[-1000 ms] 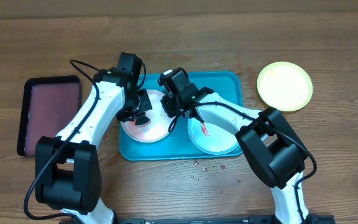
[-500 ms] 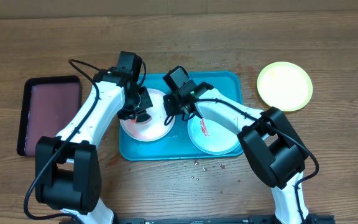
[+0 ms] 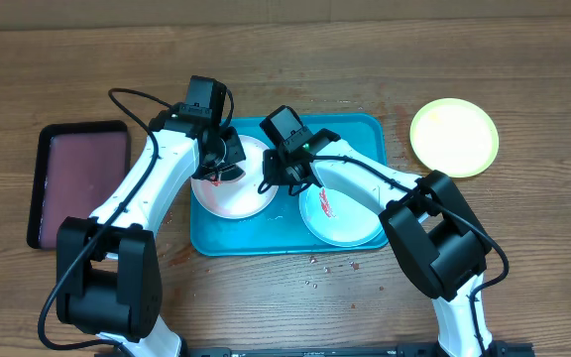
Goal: Clean dirty plates on tray and stack at the side
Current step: 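Scrub the white plate with the sponge while the right gripper holds it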
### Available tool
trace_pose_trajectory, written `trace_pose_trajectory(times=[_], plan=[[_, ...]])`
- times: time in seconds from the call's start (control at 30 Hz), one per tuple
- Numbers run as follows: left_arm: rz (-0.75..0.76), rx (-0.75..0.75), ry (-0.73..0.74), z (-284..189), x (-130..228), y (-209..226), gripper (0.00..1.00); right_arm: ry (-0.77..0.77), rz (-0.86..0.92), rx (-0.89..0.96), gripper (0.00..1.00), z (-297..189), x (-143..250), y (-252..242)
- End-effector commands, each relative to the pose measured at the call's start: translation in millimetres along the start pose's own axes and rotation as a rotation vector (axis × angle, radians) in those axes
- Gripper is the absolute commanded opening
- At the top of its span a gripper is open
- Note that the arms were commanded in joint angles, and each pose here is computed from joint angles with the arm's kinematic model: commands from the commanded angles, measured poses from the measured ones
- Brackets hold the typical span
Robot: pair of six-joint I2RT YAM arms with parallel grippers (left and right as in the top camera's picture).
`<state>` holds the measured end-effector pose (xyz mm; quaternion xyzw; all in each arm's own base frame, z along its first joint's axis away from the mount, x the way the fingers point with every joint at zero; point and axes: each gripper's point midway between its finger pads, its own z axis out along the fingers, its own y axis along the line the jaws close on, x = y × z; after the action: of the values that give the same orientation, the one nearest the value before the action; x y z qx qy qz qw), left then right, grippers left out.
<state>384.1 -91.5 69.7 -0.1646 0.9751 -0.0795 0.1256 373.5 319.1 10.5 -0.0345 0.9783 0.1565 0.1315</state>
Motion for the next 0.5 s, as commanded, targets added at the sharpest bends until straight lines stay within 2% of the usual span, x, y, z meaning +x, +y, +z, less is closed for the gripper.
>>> trace_pose_trajectory(times=[0.0, 0.27, 0.47], plan=[[0.051, -0.007, 0.020, 6, 4, 2, 0.04, -0.018, -0.038, -0.018, 0.09, -2, -5, 6], [0.052, -0.029, 0.109, 44, 17, 8, 0.04, -0.024, -0.039, -0.022, 0.09, -2, -7, 7], [0.052, -0.154, 0.162, 78, 28, 34, 0.10, -0.029, -0.039, -0.015, 0.09, -2, -7, 6]])
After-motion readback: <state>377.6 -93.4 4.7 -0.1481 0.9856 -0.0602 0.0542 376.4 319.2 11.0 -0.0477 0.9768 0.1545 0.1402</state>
